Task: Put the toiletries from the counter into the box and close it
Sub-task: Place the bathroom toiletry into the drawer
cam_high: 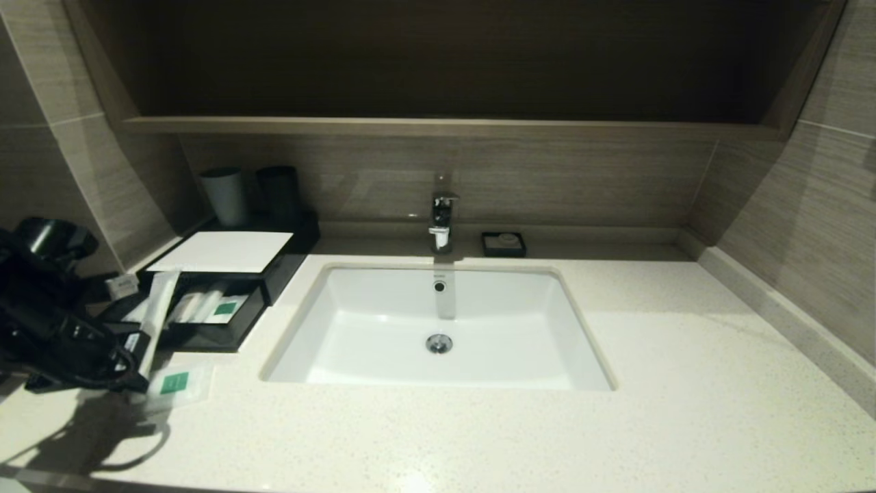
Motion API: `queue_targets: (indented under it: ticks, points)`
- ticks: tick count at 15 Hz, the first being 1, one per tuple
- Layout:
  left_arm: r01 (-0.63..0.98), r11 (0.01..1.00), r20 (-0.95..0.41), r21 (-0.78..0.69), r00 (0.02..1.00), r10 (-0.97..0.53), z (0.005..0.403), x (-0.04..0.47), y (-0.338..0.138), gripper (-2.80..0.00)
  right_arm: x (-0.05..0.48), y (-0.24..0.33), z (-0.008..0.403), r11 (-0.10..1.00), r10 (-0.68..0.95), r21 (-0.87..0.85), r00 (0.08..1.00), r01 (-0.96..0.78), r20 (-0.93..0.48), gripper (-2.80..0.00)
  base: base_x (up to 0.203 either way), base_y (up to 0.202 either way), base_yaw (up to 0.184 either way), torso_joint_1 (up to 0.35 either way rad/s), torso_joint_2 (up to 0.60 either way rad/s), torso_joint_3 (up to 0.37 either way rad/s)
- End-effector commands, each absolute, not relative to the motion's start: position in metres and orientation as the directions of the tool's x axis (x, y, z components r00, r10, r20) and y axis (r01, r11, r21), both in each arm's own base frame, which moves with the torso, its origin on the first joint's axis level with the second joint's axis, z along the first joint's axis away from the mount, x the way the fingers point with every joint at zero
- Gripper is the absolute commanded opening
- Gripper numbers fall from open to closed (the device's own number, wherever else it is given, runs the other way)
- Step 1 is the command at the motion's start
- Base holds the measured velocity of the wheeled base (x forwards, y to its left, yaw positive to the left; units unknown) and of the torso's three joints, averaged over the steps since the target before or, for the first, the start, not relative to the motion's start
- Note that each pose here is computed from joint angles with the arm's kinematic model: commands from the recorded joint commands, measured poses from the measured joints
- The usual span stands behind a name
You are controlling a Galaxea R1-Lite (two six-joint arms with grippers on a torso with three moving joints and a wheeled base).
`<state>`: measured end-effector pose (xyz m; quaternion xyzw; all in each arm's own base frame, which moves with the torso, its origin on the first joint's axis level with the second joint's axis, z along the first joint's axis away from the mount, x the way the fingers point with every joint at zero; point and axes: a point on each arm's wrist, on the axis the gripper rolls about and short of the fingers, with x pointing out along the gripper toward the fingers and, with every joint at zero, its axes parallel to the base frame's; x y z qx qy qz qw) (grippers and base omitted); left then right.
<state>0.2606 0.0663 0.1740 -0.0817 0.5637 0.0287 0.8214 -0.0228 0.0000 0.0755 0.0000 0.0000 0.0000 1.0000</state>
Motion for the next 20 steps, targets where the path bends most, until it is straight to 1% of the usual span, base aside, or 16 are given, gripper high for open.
queue_targets:
  ticks: [1, 6, 11, 12, 15, 17, 20]
  points:
    - [-0.137, 0.986, -0.921, -0.098, 0.388, -0.038, 0.182, 0.257, 0.066, -2.80, -0.023, 0.000, 0.075, 1.000, 0.000, 0.000, 1.000, 0.000, 0.000, -2.80, 0.000, 0.000, 0.000, 0.000, 0.00, 0.000]
    - [-0.097, 0.994, -0.904, -0.059, 0.427, -0.011, 0.205, 0.242, 0.065, -2.80, -0.023, 0.000, 0.075, 1.000, 0.000, 0.000, 1.000, 0.000, 0.000, -2.80, 0.000, 0.000, 0.000, 0.000, 0.00, 0.000]
    - [-0.062, 0.998, -0.906, -0.022, 0.424, 0.007, 0.246, 0.242, 0.077, -2.80, -0.023, 0.000, 0.075, 1.000, 0.000, 0.000, 1.000, 0.000, 0.000, -2.80, 0.000, 0.000, 0.000, 0.000, 0.00, 0.000]
    - [-0.037, 0.999, -0.917, -0.014, 0.398, 0.002, 0.255, 0.242, 0.079, -2.80, -0.023, 0.000, 0.075, 1.000, 0.000, 0.000, 1.000, 0.000, 0.000, -2.80, 0.000, 0.000, 0.000, 0.000, 0.00, 0.000]
    - [0.061, 0.998, -0.964, -0.011, 0.264, -0.027, 0.268, 0.239, 0.084, -2.80, -0.023, 0.000, 0.075, 1.000, 0.000, 0.000, 1.000, 0.000, 0.000, -2.80, 0.000, 0.000, 0.000, 0.000, 0.00, 0.000]
    - [0.100, 0.995, -0.983, 0.007, 0.183, -0.011, 0.266, 0.244, 0.088, -2.80, -0.023, 0.000, 0.075, 1.000, 0.000, 0.000, 1.000, 0.000, 0.000, -2.80, 0.000, 0.000, 0.000, 0.000, 0.00, 0.000]
    - [0.120, 0.993, -0.993, 0.002, 0.118, -0.012, 0.257, 0.255, 0.093, -2.80, -0.023, 0.000, 0.075, 1.000, 0.000, 0.000, 1.000, 0.000, 0.000, -2.80, 0.000, 0.000, 0.000, 0.000, 0.00, 0.000]
